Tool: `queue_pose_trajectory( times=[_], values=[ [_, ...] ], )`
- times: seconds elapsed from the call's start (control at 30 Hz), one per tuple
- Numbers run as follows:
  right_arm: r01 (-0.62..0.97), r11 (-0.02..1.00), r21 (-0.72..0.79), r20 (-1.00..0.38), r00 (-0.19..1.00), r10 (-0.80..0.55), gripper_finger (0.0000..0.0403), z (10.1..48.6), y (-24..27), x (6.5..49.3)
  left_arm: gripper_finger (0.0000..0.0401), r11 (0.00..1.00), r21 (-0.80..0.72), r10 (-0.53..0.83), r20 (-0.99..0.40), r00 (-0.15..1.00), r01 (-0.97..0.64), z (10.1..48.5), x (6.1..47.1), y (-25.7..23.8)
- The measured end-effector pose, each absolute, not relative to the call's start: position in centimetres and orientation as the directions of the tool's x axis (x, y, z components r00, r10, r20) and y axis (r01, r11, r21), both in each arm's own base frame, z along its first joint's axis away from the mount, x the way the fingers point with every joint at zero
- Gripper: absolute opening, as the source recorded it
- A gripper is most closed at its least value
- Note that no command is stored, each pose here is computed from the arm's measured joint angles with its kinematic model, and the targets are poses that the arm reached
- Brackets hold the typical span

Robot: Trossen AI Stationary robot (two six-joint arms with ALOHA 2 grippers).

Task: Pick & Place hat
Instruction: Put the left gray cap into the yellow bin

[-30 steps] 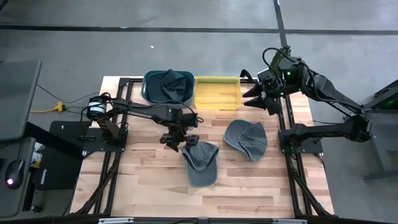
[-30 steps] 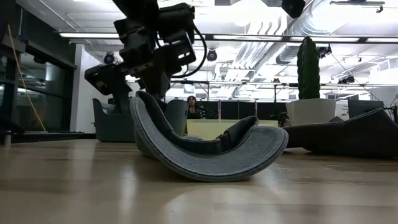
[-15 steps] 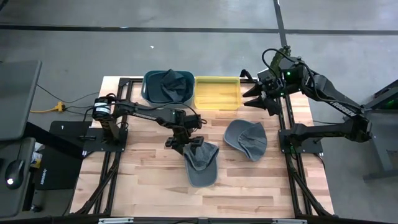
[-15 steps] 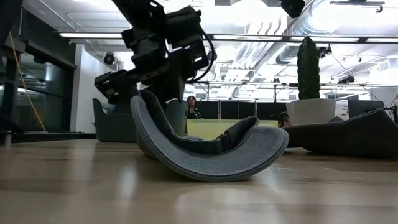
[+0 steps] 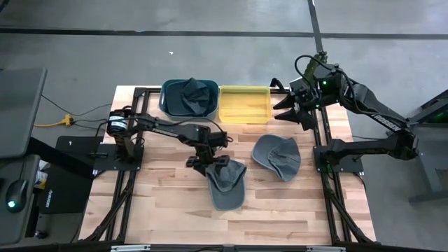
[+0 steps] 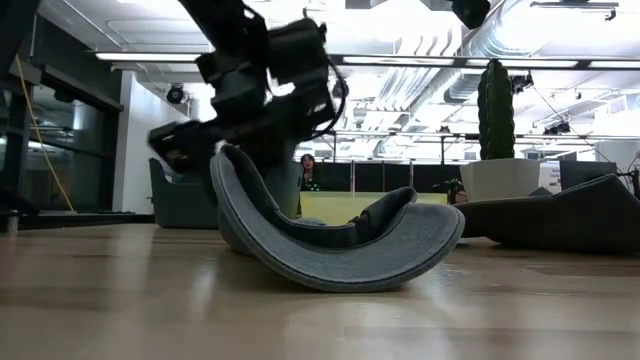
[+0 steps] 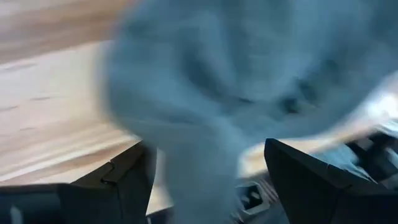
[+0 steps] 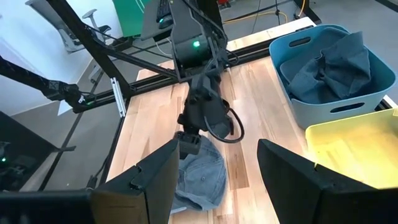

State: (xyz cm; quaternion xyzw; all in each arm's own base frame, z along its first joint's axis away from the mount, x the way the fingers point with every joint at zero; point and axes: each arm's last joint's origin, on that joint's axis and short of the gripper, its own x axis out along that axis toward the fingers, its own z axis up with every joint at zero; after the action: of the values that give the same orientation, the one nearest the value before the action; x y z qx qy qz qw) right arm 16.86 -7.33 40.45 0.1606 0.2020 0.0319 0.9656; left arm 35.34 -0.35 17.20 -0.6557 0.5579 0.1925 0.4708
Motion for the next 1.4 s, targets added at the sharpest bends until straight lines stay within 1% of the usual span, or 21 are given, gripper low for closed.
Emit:
queue_pose_trajectory(
  times=[0.07,0.2,0.27,0.33,0.47,0.77,0.87,0.9,1.13,1.4],
  values=[
    [0.002,0.948,0.319,-0.381,0.916,0.126,0.0211,40.44,-7.33,16.85,0.0273,0.073,-0.426,-0.554,-0.769,0.319,-0.902,17.54,35.58,-0.66],
    [0.002,0.948,0.318,-0.383,0.915,0.127,0.0211,40.43,-7.32,16.84,0.0271,0.068,-0.408,-0.55,-0.777,0.307,-0.911,17.28,35.45,-0.79],
    [0.0,0.949,0.316,-0.382,0.915,0.127,0.0211,40.43,-7.32,16.83,0.0263,0.067,-0.406,-0.535,-0.785,0.311,-0.911,17.29,35.46,-0.72],
    [-0.001,0.95,0.313,-0.383,0.915,0.127,0.0211,40.43,-7.32,16.84,0.0247,0.064,-0.401,-0.525,-0.792,0.311,-0.914,17.27,35.44,-0.64],
    [-0.001,0.95,0.313,-0.384,0.915,0.127,0.0211,40.41,-7.32,16.83,0.0197,0.064,-0.414,-0.519,-0.791,0.324,-0.908,17.32,35.58,-0.63],
    [-0.002,0.951,0.309,-0.384,0.914,0.127,0.0211,40.41,-7.32,16.82,0.0054,0.075,-0.423,-0.491,-0.804,0.335,-0.903,17.31,35.69,-0.82],
    [-0.003,0.952,0.307,-0.386,0.914,0.128,0.0211,40.39,-7.31,16.83,0.0012,0.098,-0.43,-0.495,-0.804,0.331,-0.897,17.31,35.69,-1.17],
    [-0.003,0.952,0.307,-0.386,0.914,0.128,0.0211,40.39,-7.31,16.82,0.0006,0.103,-0.432,-0.495,-0.804,0.331,-0.896,17.31,35.69,-1.25],
    [-0.003,0.952,0.307,-0.387,0.913,0.128,0.0211,40.38,-7.31,16.82,0.0001,0.152,-0.462,-0.501,-0.798,0.335,-0.874,17.35,35.74,-1.25],
    [-0.004,0.953,0.304,-0.397,0.909,0.131,0.0211,40.27,-7.28,16.77,0.0,0.193,-0.472,-0.461,-0.817,0.345,-0.86,17.71,35.57,-1.13]
  ],
)
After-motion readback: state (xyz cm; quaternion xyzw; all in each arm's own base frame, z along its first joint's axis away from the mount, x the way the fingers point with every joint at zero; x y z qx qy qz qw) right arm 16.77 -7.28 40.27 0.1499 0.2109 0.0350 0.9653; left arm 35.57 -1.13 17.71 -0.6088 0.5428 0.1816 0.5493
